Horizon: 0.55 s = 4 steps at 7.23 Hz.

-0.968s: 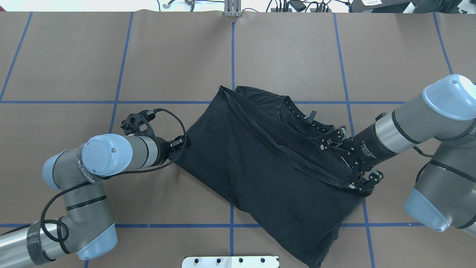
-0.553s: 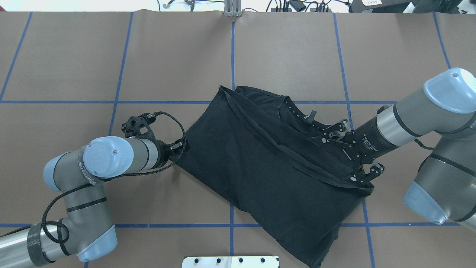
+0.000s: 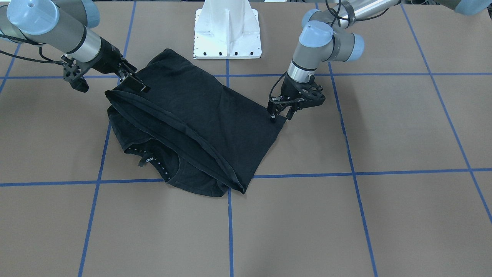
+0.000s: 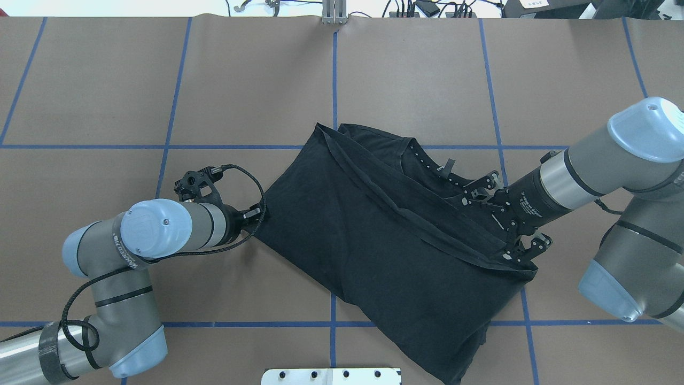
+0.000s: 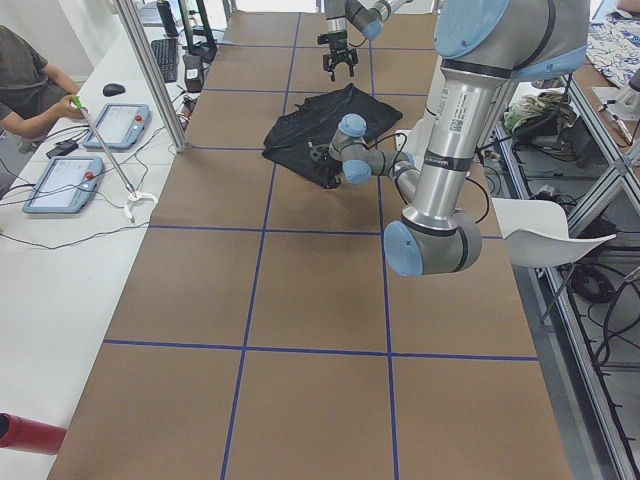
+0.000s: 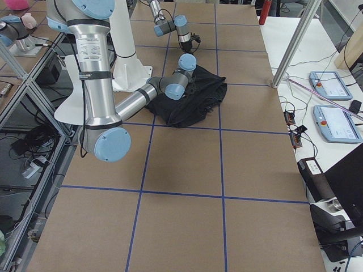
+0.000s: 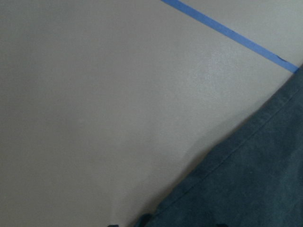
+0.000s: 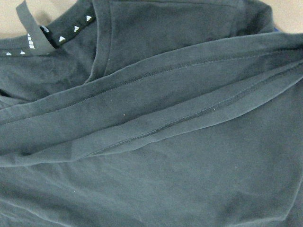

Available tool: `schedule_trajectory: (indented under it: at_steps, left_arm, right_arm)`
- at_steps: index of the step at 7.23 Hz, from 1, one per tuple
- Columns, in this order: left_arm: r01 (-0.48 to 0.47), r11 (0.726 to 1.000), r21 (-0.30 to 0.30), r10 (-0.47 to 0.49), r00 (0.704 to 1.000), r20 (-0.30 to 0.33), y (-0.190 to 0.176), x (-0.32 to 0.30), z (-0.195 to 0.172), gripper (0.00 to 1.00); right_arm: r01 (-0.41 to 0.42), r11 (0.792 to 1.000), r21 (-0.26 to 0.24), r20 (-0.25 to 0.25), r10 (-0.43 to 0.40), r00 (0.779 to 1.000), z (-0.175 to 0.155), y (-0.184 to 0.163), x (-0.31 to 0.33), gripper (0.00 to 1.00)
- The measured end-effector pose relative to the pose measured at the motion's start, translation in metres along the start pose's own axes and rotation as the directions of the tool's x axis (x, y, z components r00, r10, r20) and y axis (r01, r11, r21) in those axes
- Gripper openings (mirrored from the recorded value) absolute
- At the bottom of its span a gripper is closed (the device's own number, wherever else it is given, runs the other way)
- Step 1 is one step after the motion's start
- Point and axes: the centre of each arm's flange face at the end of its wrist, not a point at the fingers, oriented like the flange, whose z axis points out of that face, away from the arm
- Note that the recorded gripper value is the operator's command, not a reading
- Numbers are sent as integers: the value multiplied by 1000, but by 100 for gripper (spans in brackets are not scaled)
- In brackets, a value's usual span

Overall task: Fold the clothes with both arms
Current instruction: 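Move the left gripper to the shirt's far side while the right gripper folds inward, then release the shirt and raise the right gripper while the left arm withdraws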

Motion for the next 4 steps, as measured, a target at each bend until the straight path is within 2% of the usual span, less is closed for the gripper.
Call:
schedule_trajectory:
  at_steps: [1, 4]
  left_arm:
    - [17, 1000, -3, -17, 1000, 1, 1, 0, 0, 0]
    - [36, 999, -5, -36, 999, -25, -2, 9, -10, 0]
  right_arm:
    - [0, 1000, 0, -1, 0, 1000, 0, 0, 0, 100]
    - [-1, 1000, 1, 1, 1, 1000, -1, -1, 0, 100]
